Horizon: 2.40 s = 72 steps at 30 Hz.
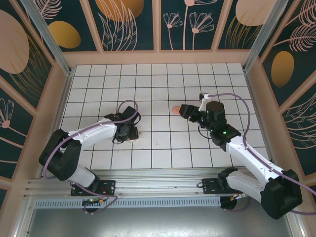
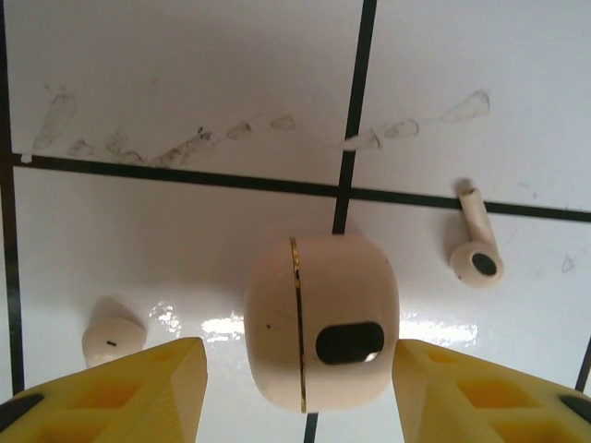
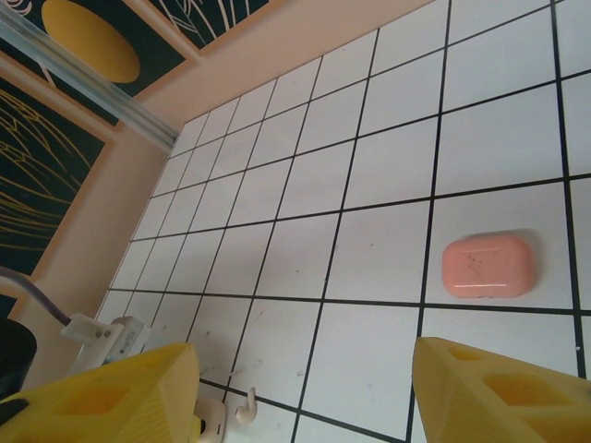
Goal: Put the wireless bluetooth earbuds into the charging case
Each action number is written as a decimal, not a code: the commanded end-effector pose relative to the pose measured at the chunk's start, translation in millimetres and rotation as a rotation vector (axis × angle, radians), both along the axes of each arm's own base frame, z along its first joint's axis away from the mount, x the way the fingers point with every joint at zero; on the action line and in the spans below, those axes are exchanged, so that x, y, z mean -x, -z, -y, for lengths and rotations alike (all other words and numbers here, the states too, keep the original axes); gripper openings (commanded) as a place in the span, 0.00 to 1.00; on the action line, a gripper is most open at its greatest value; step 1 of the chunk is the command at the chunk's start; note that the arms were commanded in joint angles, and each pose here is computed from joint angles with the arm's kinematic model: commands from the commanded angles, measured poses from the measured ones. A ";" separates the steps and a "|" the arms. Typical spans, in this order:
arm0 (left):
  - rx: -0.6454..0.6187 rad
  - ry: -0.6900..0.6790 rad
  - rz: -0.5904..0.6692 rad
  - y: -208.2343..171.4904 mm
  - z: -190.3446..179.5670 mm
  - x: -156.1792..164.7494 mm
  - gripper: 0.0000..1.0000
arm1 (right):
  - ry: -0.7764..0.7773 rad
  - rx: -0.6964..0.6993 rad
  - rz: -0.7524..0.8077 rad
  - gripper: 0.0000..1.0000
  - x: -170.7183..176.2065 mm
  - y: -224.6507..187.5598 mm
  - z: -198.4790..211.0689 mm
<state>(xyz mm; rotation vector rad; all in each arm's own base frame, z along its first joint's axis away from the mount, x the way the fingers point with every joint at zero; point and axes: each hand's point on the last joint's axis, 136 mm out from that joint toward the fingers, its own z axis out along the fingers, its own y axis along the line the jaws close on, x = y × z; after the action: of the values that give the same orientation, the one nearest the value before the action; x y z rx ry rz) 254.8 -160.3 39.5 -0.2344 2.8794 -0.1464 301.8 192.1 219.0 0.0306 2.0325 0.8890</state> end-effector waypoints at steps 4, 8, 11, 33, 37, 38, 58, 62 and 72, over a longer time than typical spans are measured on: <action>0.033 0.010 -0.025 12.0 2.0 -2.2 0.55 | 0.020 -0.002 0.037 0.63 -1.8 -17.2 1.5; 0.049 0.015 -0.029 15.9 6.0 -2.8 0.54 | 0.022 0.001 0.036 0.63 -2.3 -16.3 1.6; 0.053 0.019 -0.038 19.1 7.9 -2.8 0.54 | 0.020 0.001 0.036 0.63 -2.1 -16.4 1.0; 0.005 0.075 -0.085 35.2 2.7 5.0 0.38 | 0.018 0.010 0.043 0.63 1.2 -16.7 3.0; -0.032 0.134 -0.042 18.5 -1.7 -1.1 0.34 | -0.004 0.004 0.036 0.63 3.4 -15.6 -0.2; -0.042 0.165 -0.023 11.4 -2.0 -3.7 0.34 | -0.018 0.001 0.032 0.64 4.3 -13.7 -2.8; -0.055 1.002 0.476 -120.0 47.6 -28.6 0.24 | -0.509 -0.137 -0.090 0.59 15.2 7.3 -95.8; -0.040 1.160 0.544 -125.2 55.4 -16.2 0.24 | -0.598 -0.147 -0.095 0.59 20.1 1.6 -105.8; -0.095 1.426 0.671 -129.0 57.5 4.1 0.23 | -0.738 -0.155 -0.164 0.57 25.0 6.1 -128.7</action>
<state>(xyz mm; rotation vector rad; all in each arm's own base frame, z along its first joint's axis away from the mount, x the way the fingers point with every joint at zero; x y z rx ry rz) 253.0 -212.2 161.8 1.4356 1.9788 -0.2671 284.2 311.8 207.6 -0.5277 2.1498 1.4782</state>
